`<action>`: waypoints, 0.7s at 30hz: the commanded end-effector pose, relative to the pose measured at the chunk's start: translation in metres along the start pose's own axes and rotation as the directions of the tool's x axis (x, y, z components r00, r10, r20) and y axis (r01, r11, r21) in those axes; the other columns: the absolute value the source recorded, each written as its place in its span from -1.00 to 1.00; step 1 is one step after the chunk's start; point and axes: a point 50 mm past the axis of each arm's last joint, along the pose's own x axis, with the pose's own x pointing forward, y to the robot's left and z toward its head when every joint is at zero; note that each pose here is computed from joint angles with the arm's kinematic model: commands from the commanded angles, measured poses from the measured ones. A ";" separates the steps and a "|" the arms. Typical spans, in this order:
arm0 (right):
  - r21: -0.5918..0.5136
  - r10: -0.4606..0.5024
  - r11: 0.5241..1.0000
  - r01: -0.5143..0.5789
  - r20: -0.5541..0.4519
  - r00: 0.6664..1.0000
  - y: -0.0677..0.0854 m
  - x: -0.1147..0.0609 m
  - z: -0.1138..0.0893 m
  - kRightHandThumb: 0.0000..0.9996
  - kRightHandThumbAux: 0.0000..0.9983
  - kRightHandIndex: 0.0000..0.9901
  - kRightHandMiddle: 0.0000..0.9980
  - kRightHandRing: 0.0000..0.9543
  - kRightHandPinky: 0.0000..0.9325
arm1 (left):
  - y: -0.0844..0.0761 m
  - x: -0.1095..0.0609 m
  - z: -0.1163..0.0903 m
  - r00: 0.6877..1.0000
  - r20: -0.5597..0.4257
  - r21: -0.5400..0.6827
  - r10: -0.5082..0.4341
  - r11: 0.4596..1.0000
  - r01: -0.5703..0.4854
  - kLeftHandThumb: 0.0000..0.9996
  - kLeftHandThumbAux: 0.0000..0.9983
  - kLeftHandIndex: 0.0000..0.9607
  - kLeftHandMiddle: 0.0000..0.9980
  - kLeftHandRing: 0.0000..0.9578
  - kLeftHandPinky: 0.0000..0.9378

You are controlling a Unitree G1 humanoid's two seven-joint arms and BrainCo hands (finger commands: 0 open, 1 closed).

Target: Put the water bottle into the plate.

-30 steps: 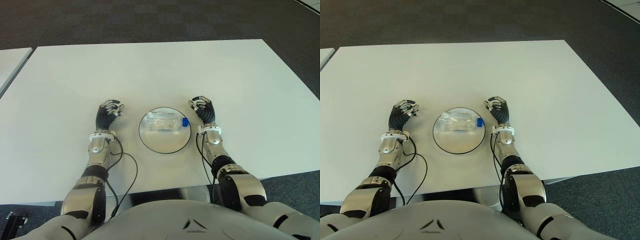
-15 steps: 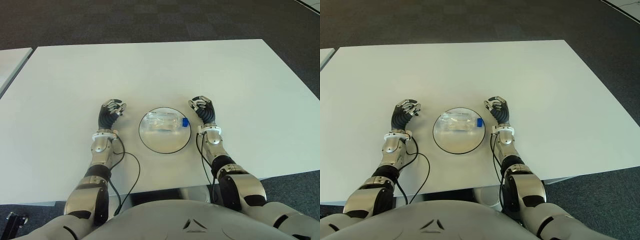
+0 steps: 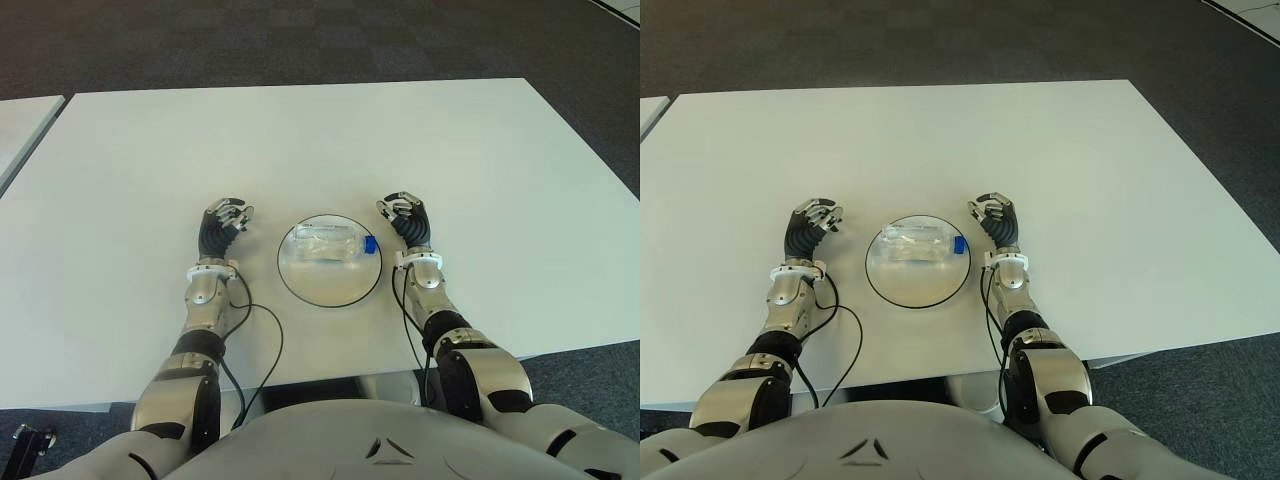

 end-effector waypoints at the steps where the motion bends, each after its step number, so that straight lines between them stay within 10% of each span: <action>1: 0.004 0.001 1.000 0.000 -0.134 0.991 -0.001 -0.018 -0.026 0.47 0.43 -0.11 0.76 0.83 0.88 | 0.001 -0.014 -0.020 0.994 -0.107 0.006 0.035 0.999 -0.034 0.42 0.43 -0.09 0.31 0.33 0.34; 21: -0.010 -0.002 1.000 0.001 -0.124 0.992 -0.006 -0.019 -0.027 0.47 0.43 -0.11 0.76 0.83 0.89 | -0.002 -0.018 -0.020 0.994 -0.095 -0.022 0.055 0.998 -0.057 0.42 0.43 -0.09 0.31 0.32 0.33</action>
